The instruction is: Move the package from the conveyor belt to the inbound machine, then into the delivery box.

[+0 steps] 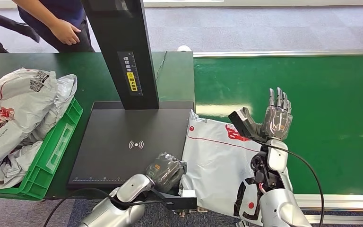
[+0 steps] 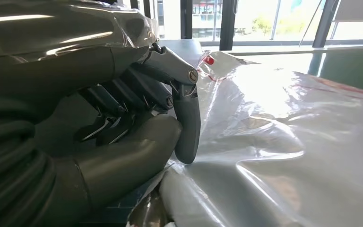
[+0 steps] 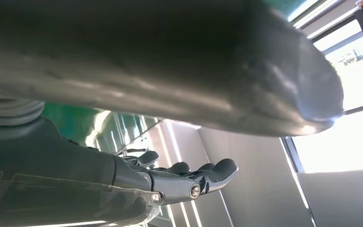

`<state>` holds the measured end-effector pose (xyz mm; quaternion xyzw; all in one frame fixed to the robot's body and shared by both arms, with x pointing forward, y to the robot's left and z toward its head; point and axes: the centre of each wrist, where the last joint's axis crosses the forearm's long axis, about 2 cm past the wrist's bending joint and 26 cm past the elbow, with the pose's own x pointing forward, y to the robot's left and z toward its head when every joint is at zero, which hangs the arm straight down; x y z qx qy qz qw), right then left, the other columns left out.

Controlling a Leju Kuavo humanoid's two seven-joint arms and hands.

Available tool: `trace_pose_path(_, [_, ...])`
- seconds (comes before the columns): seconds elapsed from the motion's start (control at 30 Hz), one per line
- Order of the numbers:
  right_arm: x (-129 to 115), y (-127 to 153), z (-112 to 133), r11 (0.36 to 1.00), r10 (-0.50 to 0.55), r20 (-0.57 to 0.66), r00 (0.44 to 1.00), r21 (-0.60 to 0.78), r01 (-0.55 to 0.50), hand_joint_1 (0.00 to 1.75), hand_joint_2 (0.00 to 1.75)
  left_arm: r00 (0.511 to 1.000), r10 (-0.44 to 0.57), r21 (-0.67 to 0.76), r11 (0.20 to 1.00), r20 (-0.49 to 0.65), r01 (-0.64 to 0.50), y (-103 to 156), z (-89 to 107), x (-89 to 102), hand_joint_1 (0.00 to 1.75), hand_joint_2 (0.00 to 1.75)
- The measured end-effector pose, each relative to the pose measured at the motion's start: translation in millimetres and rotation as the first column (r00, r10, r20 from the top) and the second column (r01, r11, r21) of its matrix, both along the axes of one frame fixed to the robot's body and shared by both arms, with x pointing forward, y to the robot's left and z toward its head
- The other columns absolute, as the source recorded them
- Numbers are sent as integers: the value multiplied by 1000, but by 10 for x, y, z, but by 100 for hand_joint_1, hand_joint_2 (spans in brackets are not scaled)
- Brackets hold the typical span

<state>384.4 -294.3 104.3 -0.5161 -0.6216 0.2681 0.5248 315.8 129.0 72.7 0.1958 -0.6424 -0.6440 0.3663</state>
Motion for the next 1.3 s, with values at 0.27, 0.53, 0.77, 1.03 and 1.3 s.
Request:
trace_pose_path(0.27, [-2, 8, -3, 1000, -1, -3, 1000, -2, 1, 0, 0, 993, 11, -109, 994, 118, 2, -54, 98, -68, 175, 175])
trace_pose_path(0.53, [-71, -7, -71, 1000, -8, -16, 1000, -1, 7, 0, 0, 967, 112, -292, 955, 230, -41, 21, 398, -173, 0, 87])
trace_pose_path(0.77, [-69, -2, -68, 1000, 9, -11, 1000, -9, -9, 0, 0, 971, 109, -256, 965, 212, -52, 101, 487, -196, 0, 0])
trace_pose_path(1.03, [-61, 8, -58, 1000, 13, -8, 1000, -11, -13, 0, 0, 973, 98, -250, 967, 209, -44, 102, 483, -200, 0, 0])
trace_pose_path(1.3, [-56, 24, -53, 1000, 16, -7, 1000, -10, -16, 0, 0, 975, 89, -257, 966, 202, -34, 101, 463, -220, 0, 0])
